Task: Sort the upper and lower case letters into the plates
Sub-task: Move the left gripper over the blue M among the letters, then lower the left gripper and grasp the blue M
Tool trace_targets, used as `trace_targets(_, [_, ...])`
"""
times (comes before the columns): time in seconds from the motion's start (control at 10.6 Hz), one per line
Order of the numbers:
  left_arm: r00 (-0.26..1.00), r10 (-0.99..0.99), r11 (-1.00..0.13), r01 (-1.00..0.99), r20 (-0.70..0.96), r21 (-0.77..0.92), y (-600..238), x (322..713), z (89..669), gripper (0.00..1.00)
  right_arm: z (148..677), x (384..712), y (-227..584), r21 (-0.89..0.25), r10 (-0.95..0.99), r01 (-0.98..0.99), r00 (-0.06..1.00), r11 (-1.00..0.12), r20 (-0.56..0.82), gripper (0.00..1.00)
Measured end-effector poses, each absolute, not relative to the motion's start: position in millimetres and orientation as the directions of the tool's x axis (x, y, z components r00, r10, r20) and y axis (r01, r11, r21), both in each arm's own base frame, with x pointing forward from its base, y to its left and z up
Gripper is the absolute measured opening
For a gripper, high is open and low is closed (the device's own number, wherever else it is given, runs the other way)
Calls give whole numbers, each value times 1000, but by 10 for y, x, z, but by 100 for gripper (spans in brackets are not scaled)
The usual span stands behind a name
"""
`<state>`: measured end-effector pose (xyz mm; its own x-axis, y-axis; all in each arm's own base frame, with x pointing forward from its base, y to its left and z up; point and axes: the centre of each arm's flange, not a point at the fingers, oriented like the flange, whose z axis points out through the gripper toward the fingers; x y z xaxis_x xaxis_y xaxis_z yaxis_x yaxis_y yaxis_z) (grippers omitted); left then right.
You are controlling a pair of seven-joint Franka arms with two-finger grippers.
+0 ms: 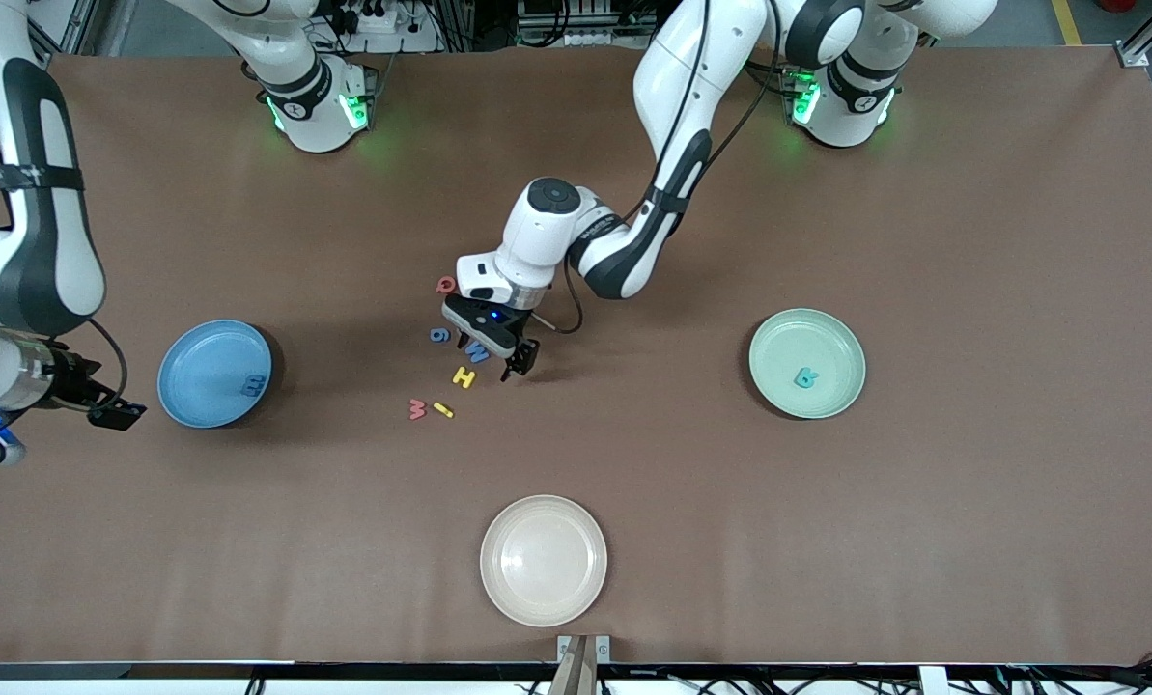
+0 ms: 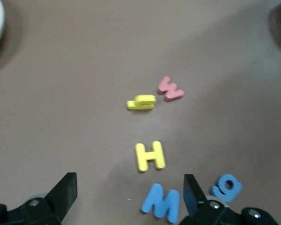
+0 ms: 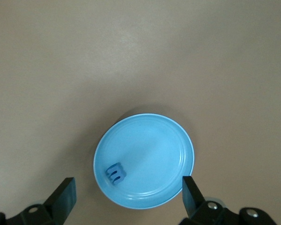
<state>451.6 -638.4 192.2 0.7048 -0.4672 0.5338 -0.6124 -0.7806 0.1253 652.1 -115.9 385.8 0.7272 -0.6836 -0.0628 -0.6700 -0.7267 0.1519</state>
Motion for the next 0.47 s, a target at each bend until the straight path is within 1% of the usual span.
trace_targets(0.19, [691, -479, -768, -628, 542, 122, -6453, 4406, 1782, 100, 4062, 6558, -1197, 145, -672, -660, 738, -738, -63, 100])
trace_targets(0.28, [683, -477, -768, -630, 553, 116, -6443, 4426, 1651, 100, 4111, 6575, -1160, 140, -645, -633, 761, -761, -64, 100])
trace_targets(0.47, [667, -480, -766, -635, 570, 97, -6395, 4486, 1405, 100, 4123, 6609, -957, 175, -587, -571, 808, -802, -50, 100])
